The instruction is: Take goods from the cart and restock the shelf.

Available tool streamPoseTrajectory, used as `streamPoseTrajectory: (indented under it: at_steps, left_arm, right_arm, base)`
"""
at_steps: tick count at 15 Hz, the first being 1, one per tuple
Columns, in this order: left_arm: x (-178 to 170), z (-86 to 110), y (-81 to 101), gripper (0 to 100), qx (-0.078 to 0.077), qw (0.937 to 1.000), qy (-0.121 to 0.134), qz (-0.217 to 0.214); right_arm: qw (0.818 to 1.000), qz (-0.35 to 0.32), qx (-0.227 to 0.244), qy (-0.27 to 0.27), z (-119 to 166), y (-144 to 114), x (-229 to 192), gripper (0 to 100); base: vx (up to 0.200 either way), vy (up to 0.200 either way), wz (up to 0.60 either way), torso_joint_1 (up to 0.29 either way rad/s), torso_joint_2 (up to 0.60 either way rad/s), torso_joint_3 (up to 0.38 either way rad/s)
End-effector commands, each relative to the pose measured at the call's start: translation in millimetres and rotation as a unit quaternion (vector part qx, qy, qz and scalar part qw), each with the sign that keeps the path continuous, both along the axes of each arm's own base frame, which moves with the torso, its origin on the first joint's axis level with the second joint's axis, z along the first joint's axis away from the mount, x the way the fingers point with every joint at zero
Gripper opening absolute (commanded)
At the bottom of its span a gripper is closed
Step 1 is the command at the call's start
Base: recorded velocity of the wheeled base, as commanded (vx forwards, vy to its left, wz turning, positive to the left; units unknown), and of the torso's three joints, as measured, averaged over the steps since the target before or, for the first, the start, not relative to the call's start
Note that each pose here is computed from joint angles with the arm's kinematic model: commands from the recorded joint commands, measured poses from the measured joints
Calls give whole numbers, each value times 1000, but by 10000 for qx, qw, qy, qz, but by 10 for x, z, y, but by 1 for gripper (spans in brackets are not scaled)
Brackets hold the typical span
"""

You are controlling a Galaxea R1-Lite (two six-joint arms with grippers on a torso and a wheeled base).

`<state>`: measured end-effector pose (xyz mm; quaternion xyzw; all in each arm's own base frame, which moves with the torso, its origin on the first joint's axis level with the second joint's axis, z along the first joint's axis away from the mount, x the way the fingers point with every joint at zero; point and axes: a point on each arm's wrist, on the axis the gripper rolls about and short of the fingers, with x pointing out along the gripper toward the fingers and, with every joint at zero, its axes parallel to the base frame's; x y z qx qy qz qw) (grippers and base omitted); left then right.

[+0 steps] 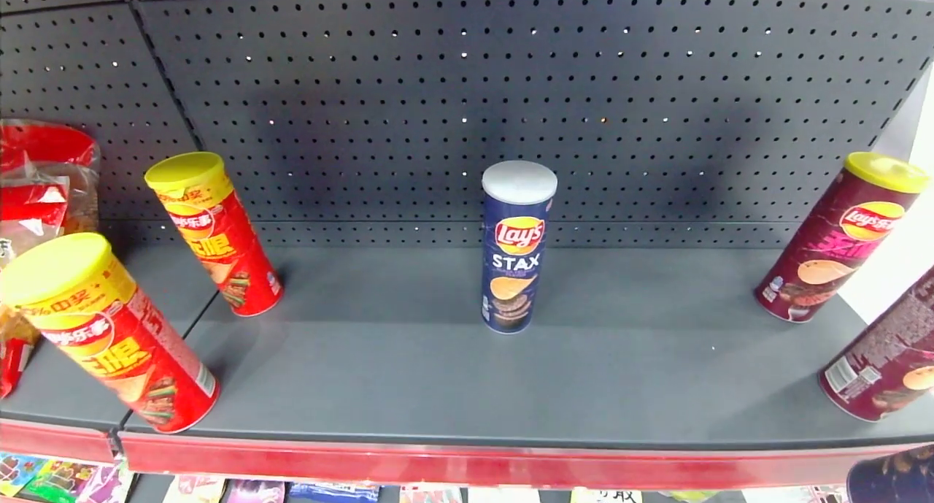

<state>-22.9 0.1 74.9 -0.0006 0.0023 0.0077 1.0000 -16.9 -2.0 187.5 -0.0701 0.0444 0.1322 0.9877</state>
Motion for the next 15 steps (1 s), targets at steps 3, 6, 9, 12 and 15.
streamPoseTrajectory:
  at_steps: [3, 6, 9, 12, 15]
  left_arm:
    - [1, 0, 0, 100, -9, 10000, 7, 8]
    - [1, 1, -3, 100, 29, 10000, 0, -84]
    - [-1, 4, -27, 100, 401, 9973, -11, -615]
    - [184, 1120, -48, 100, -105, 9920, -208, -1241]
    - [678, 1423, -149, 100, 601, 9549, 340, -2890]
  right_arm:
    - [9996, 253, 9, 84, 28, 18, 30, 0]
    - [9978, 658, 33, 119, 132, 40, 73, 0]
    - [9955, 923, -69, 181, 235, 70, 166, 0]
    - [9930, 1090, -224, 387, 276, 107, 303, 0]
    - [9902, 1288, -282, 465, 308, 130, 366, 0]
  base:
    - [0, 0, 0, 0, 0, 0]
    - [0, 0, 0, 0, 0, 0]
    - [0, 0, 0, 0, 0, 0]
    - [0, 0, 0, 0, 0, 0]
    - [0, 0, 0, 0, 0, 0]
